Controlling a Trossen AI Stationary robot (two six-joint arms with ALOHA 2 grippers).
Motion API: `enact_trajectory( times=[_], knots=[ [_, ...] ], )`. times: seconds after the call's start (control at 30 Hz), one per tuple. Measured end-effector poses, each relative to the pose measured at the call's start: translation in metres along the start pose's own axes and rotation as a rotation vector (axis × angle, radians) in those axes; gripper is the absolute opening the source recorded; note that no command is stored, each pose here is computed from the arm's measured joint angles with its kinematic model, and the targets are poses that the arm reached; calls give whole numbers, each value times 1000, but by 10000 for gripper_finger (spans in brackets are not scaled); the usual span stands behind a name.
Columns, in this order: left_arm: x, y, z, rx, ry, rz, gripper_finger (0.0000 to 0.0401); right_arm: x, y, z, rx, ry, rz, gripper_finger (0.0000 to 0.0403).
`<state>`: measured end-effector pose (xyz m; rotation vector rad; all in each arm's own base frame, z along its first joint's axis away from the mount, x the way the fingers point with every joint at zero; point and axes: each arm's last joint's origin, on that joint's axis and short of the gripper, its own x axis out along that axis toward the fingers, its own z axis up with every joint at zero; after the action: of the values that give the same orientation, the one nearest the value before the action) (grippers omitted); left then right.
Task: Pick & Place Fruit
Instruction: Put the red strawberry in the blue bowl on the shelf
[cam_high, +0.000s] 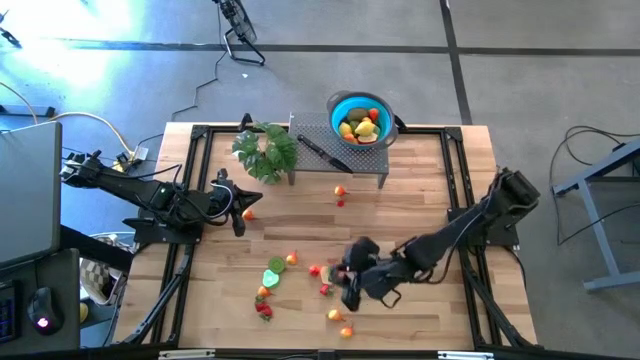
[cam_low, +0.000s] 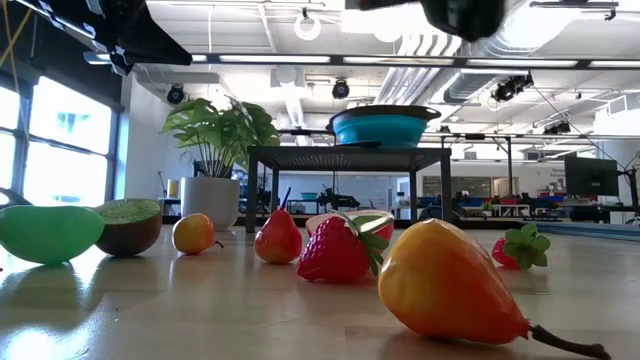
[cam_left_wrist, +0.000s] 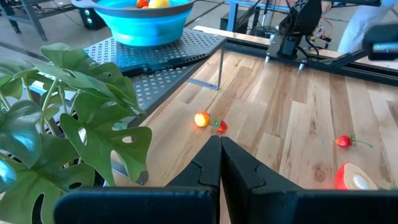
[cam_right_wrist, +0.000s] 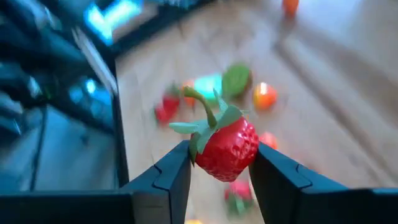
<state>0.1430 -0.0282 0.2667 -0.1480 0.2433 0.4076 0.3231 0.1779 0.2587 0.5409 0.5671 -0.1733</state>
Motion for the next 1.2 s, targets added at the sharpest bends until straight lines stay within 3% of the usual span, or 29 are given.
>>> enact_trajectory(
  times=[0.37,0.73,1.2],
  knots=[
    [0,0,1,-34,-6,-2,0,-1,-20,52,66,-335,-135,138],
    [0,0,1,-39,-6,-2,0,10,-57,102,33,-505,-243,139],
    [0,0,0,-38,-4,-1,0,-41,-128,179,34,-622,-322,138]
  ],
)
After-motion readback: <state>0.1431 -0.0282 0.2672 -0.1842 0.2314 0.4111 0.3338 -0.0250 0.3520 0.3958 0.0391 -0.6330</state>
